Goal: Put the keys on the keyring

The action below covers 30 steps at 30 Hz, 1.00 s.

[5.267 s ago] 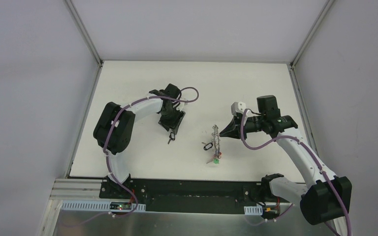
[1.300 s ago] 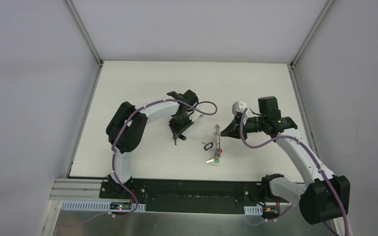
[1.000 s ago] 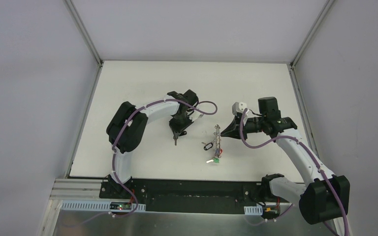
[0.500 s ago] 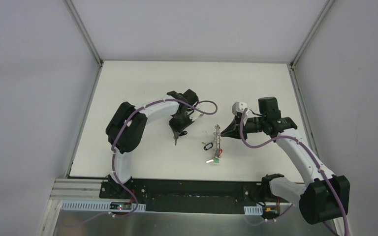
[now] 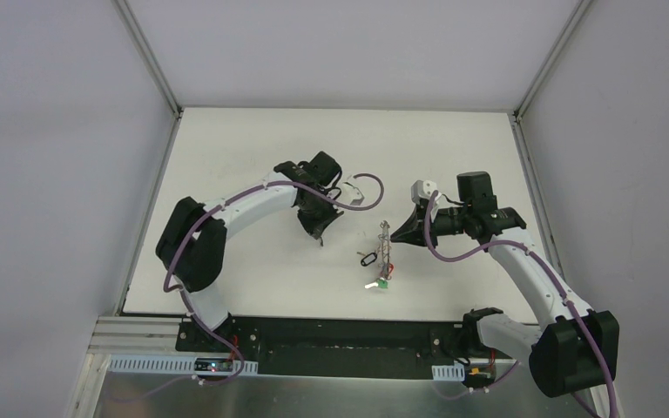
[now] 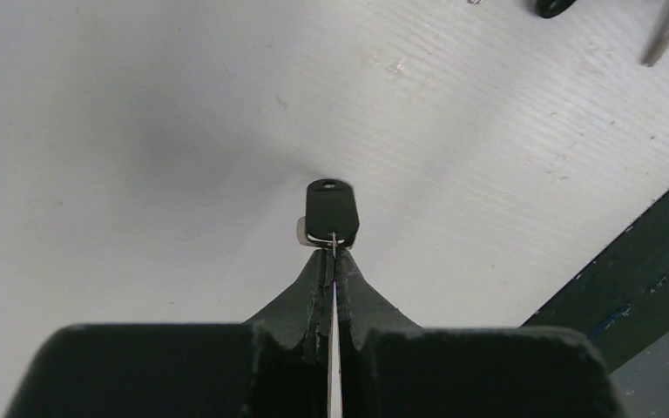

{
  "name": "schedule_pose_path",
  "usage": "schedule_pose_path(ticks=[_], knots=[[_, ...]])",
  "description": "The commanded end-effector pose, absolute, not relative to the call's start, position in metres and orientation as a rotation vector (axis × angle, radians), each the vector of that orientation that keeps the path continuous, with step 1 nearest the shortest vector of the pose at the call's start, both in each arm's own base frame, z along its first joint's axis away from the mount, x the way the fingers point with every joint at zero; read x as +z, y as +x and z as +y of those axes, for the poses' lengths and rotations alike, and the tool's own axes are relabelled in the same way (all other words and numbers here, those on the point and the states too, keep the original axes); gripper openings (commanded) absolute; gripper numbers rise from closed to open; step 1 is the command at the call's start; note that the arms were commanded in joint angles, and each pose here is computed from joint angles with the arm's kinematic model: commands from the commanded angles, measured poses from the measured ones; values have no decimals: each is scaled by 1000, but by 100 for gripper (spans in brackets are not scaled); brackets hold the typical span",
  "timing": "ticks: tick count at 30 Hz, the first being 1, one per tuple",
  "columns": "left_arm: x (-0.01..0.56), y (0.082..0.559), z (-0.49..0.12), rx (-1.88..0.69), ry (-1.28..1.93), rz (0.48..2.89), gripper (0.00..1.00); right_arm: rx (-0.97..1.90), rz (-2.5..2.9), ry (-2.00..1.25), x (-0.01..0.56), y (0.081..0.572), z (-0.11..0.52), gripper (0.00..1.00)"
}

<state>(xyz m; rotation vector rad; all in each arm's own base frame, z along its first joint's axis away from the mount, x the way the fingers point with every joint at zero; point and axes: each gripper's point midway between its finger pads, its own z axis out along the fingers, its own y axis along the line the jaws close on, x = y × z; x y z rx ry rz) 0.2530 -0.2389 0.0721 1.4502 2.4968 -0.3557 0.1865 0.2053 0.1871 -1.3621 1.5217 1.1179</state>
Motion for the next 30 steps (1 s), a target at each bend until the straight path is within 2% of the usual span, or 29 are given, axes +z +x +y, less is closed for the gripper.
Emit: schedule_pose_path(ticks=[1,18,24,30], knots=[[100,241,-255,-512,1540,2323,0,1151,1433,-1359,206,184,210,0],[230,210,-290,-804,1640,1741,0,1455,1444,-1341,221,171,248,0],[243,185,-292,-842,1821,1551,0,1561,1419,-1374,225,165,260,0],[247,174,-295,-811,1908,1467,0,1631,1400,-1396,228,161,268,0]])
